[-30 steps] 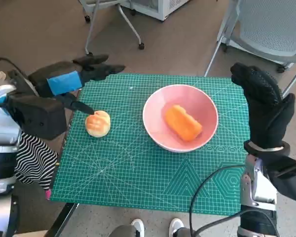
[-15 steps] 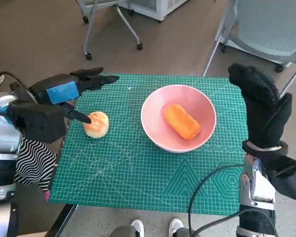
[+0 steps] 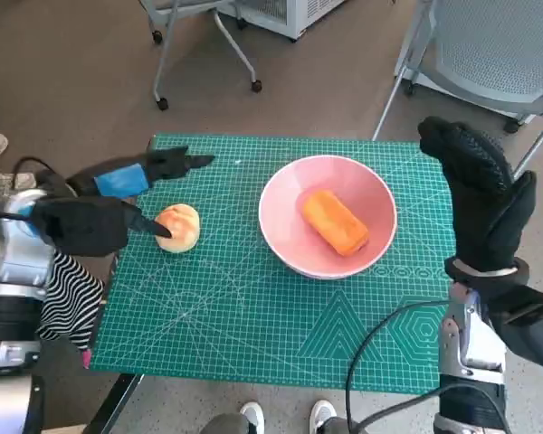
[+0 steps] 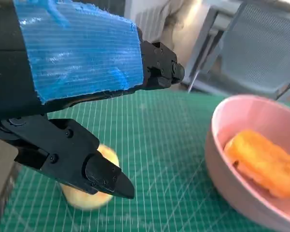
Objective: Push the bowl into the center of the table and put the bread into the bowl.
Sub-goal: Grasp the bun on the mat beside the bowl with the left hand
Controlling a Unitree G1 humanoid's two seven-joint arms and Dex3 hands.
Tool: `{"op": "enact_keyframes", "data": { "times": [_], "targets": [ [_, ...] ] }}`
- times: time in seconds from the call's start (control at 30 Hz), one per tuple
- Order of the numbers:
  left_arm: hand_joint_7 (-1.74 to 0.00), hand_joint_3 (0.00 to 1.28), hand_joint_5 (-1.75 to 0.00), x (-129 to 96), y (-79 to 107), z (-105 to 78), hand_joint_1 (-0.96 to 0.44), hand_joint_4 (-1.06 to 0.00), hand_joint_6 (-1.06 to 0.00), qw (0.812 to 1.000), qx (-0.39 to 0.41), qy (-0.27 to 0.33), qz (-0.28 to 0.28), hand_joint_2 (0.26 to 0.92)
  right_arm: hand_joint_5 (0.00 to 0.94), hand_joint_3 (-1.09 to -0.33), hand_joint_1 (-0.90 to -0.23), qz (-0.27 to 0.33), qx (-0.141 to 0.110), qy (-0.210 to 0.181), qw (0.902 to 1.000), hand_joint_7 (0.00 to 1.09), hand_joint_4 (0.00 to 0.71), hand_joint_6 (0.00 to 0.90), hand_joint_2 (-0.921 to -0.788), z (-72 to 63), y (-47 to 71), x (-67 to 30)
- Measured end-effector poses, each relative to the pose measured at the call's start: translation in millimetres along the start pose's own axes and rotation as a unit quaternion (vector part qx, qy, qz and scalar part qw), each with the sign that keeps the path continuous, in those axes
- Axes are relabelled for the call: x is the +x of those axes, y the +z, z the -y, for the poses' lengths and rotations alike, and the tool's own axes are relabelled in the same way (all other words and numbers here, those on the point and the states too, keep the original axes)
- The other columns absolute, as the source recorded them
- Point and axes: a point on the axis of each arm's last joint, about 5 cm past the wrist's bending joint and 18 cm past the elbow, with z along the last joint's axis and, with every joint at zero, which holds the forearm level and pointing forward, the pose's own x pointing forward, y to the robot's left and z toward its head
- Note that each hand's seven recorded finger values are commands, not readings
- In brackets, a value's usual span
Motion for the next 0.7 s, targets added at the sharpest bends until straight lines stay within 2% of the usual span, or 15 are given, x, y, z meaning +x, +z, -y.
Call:
{"op": "enact_keyframes", "data": {
  "times": [0.5, 0.7],
  "targets": [
    [-0.01, 0.01, 0.0, 20, -20.0, 24.4, -0.04, -0.01, -0.18, 0.993, -0.033, -0.08, -0.077, 0.798, 0.0, -0.721, -0.647, 0.002, -0.008, -0.001, 1.0, 0.54, 0.166, 0.055, -0.921, 4.4, 2.3, 0.1],
    [-0.02, 0.01, -0.02, 28, -24.8, 32.9, -0.01, -0.06, -0.22, 0.99, -0.036, -0.097, -0.099, 0.803, 0.0, -0.722, -0.649, 0.001, -0.009, 0.0, 1.0, 0.54, 0.166, 0.052, -0.921, 4.7, 2.7, 0.3]
  ]
}}
